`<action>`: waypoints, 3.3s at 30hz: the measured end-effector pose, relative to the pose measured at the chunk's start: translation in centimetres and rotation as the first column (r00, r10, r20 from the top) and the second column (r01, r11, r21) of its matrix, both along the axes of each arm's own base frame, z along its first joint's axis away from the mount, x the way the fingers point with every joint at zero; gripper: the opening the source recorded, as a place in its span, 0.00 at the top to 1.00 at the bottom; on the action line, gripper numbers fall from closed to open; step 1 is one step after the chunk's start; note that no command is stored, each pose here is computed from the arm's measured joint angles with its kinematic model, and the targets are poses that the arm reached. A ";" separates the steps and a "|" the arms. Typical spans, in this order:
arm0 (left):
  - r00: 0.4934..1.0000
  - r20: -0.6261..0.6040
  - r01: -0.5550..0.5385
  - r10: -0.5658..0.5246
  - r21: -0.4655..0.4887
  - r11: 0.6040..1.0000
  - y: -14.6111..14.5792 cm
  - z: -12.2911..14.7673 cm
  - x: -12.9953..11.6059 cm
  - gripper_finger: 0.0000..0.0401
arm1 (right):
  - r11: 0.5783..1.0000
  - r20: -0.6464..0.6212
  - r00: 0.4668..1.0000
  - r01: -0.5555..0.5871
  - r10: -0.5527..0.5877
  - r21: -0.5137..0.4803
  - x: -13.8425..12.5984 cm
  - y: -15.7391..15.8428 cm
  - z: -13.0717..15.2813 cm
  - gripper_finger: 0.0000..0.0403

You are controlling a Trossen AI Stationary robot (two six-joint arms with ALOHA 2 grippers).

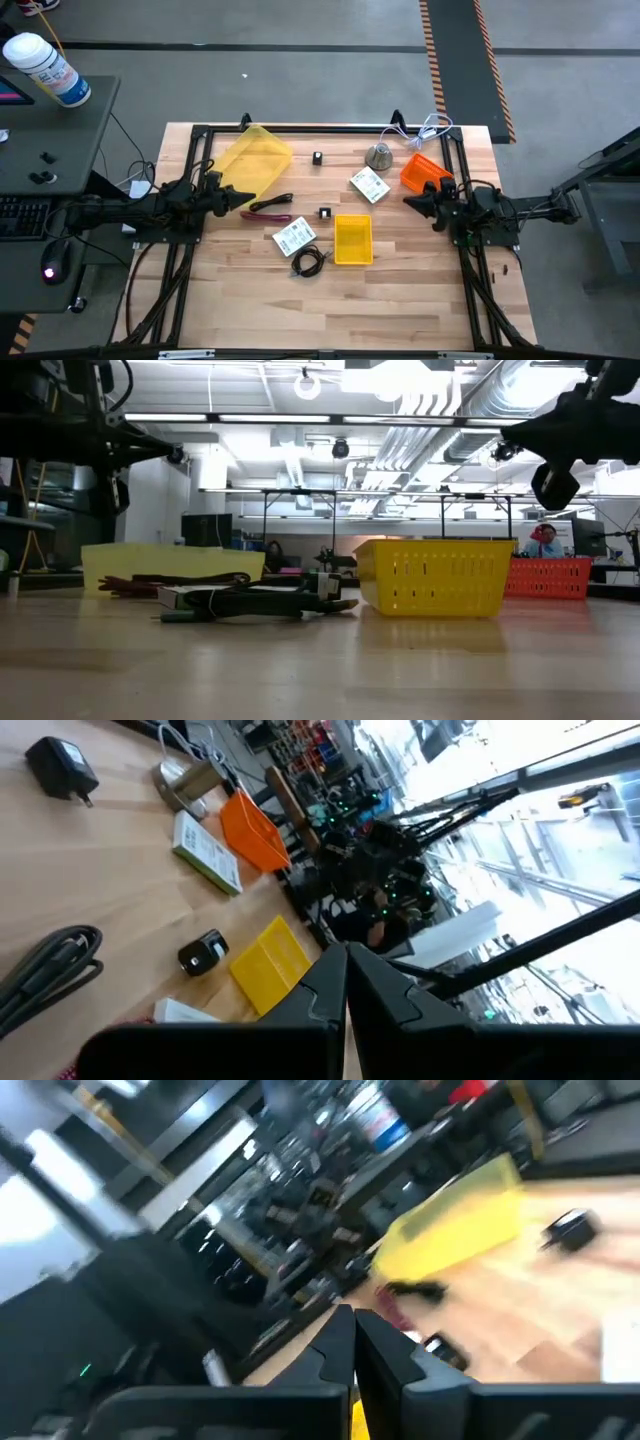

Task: Pick and place items into bin
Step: Put the right card reader box into the orange bin

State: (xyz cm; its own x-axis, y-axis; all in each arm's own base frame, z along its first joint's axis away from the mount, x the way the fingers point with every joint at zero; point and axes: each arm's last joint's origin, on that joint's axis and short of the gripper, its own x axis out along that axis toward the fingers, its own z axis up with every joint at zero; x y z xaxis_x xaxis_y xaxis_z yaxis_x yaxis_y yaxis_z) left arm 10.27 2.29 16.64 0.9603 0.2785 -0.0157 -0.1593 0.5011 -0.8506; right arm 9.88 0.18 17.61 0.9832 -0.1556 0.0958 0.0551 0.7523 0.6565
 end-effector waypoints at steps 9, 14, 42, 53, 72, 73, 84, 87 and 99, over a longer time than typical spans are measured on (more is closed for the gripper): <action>0.993 0.117 -0.009 -0.020 0.242 0.970 -0.1 2.6 0.0 1.00 | 0.998 0.000 0.999 0.045 -0.046 -0.044 0.5 -0.1 1.3 0.94; 1.000 0.019 0.002 -0.010 0.367 0.930 0.0 4.8 0.6 1.00 | 0.995 -0.094 0.993 0.059 -0.066 -0.081 2.2 0.0 3.5 0.91; 0.902 -0.432 0.311 0.005 0.656 0.688 0.5 16.6 3.3 1.00 | 0.992 -0.728 0.675 0.079 -0.123 -0.094 18.9 -2.7 12.5 0.85; 0.879 -0.477 0.343 0.001 0.633 0.694 0.4 16.2 3.2 1.00 | 0.990 -0.948 0.300 0.116 -0.107 -0.075 24.2 -5.8 9.1 0.72; 0.884 -0.466 0.317 0.030 0.646 0.695 0.5 16.3 3.2 1.00 | 0.979 -0.998 -0.032 0.199 0.062 0.055 27.0 -10.2 3.6 0.31; 0.884 -0.466 0.314 0.034 0.647 0.695 0.5 16.3 3.2 1.00 | 0.977 -0.997 -0.047 0.205 0.066 0.055 26.9 -10.4 3.4 0.30; 0.885 -0.459 0.271 0.075 0.639 0.720 0.7 16.3 3.2 1.00 | 0.986 -0.991 -0.090 0.145 0.102 0.089 26.9 -12.8 1.5 0.30; 0.886 -0.458 0.267 0.073 0.633 0.727 0.7 16.3 3.2 1.00 | 0.984 -0.988 -0.097 0.146 0.121 0.106 26.8 -13.4 1.0 0.30; 0.887 -0.456 0.262 0.070 0.623 0.737 0.7 16.3 3.2 1.00 | 0.979 -0.967 -0.169 0.098 0.191 0.176 27.5 -14.5 -3.4 0.31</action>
State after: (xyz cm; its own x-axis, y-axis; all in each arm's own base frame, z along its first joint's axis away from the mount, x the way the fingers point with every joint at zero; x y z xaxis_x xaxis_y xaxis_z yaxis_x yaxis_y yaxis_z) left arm 13.46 2.97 32.95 0.9191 0.2831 -0.2741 -0.3330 0.9299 -0.1562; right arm 37.36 -14.36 14.24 -0.0869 0.0291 -0.9958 0.7083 0.7047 -0.0412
